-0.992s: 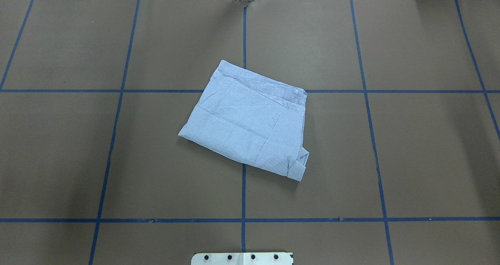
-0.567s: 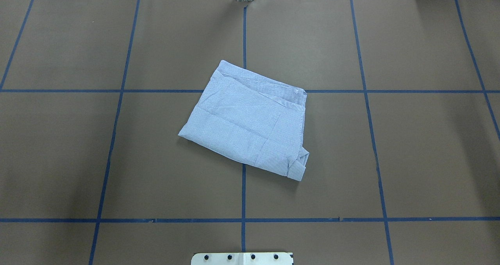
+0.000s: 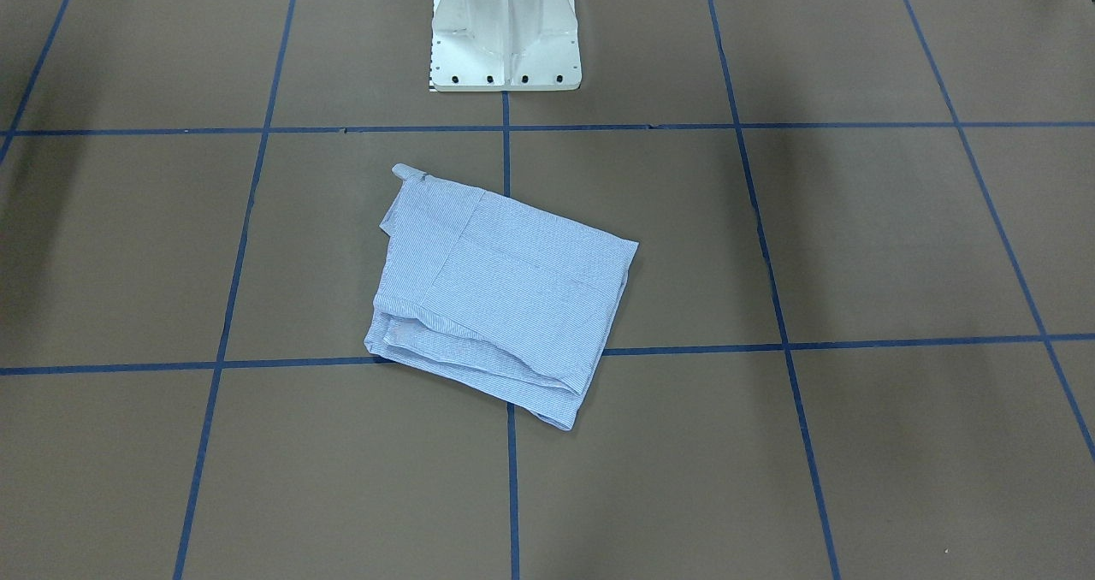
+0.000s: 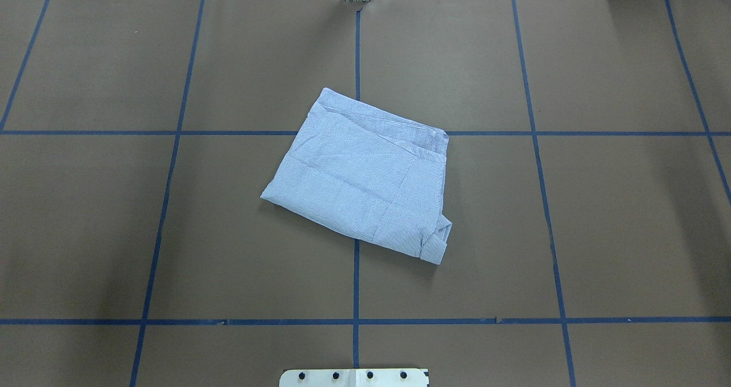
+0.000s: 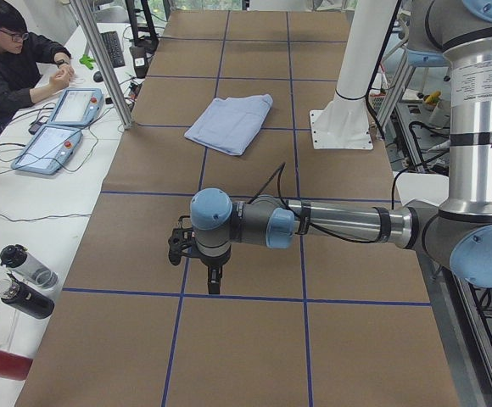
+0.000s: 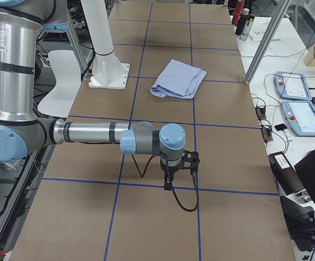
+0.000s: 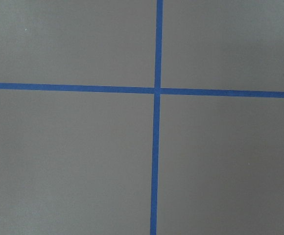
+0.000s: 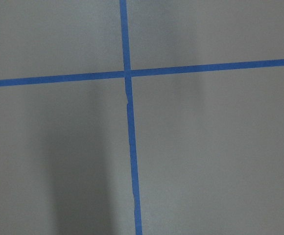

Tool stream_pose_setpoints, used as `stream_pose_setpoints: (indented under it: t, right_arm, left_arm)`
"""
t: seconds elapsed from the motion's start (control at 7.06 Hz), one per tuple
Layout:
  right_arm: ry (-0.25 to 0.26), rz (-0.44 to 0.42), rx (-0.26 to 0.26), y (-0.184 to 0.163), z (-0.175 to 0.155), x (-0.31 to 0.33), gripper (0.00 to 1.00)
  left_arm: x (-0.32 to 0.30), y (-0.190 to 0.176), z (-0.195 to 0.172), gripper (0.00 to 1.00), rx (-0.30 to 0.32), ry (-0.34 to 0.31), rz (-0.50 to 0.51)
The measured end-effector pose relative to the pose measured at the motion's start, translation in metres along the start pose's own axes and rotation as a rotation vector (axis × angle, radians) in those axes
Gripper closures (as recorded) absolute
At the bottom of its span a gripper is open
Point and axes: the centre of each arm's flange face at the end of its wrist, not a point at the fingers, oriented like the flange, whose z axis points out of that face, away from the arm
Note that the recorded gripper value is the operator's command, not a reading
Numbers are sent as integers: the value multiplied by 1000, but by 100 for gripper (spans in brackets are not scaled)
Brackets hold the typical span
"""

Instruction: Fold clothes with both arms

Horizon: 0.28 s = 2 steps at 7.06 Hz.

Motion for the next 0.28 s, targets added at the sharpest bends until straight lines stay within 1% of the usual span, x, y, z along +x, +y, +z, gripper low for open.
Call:
stream_pose_setpoints:
  t: [0.28]
  right_arm:
    - [-1, 0, -1, 0, 0, 0, 0]
  left_arm:
    - [1, -1, 0, 1, 0, 0, 3]
